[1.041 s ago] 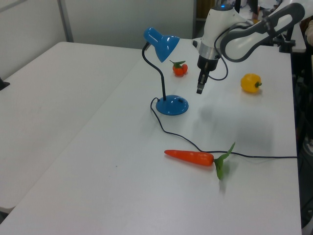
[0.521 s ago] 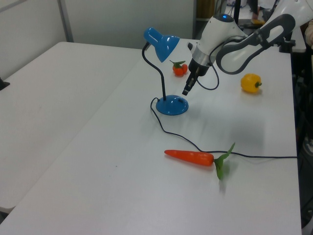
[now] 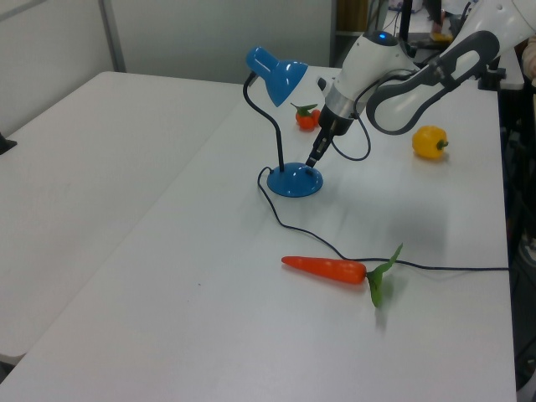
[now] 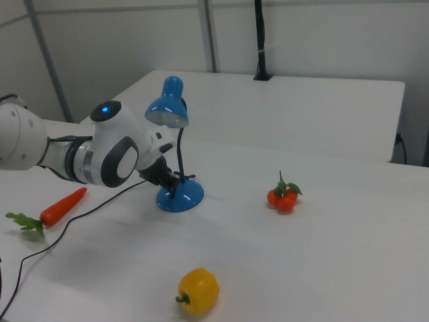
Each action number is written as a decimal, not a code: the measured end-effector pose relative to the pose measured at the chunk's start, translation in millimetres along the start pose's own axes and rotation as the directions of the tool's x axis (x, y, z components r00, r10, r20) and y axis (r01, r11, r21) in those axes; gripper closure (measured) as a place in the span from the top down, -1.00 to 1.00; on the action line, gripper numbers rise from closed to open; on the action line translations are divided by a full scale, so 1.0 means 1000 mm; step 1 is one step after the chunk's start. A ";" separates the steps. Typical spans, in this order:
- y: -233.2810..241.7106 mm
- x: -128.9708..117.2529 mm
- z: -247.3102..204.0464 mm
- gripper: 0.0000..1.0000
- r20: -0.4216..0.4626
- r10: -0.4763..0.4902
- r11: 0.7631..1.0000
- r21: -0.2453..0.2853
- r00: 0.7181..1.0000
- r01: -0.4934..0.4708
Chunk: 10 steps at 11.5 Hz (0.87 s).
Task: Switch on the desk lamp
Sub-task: 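Press the switch on the blue lamp base with the gripper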
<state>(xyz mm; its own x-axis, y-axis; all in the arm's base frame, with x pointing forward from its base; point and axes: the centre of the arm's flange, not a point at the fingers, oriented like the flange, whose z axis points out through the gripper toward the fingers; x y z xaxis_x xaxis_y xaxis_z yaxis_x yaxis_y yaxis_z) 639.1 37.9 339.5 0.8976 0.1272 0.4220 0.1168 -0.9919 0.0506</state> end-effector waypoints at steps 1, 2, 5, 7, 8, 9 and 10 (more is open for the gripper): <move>0.000 0.000 0.002 -0.98 -0.010 0.000 1.000 0.000 1.000 0.000; -0.001 0.000 0.004 -0.98 -0.014 0.000 1.000 0.001 1.000 0.000; -0.002 -0.002 0.010 -0.98 -0.008 0.000 1.000 0.002 1.000 0.000; -0.002 -0.002 0.010 -0.98 -0.009 0.000 1.000 0.002 1.000 0.000; -0.002 -0.002 0.010 -0.98 -0.011 0.000 1.000 0.002 1.000 0.000; -0.002 -0.001 0.010 -0.98 -0.024 0.000 1.000 0.003 1.000 0.000; -0.002 -0.001 0.011 -0.98 -0.033 0.000 1.000 0.003 0.999 0.001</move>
<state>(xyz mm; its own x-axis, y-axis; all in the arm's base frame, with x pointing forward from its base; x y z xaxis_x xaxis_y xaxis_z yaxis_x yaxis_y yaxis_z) 643.2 39.9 328.7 0.8831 0.1274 0.4516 0.1184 -0.9918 0.0483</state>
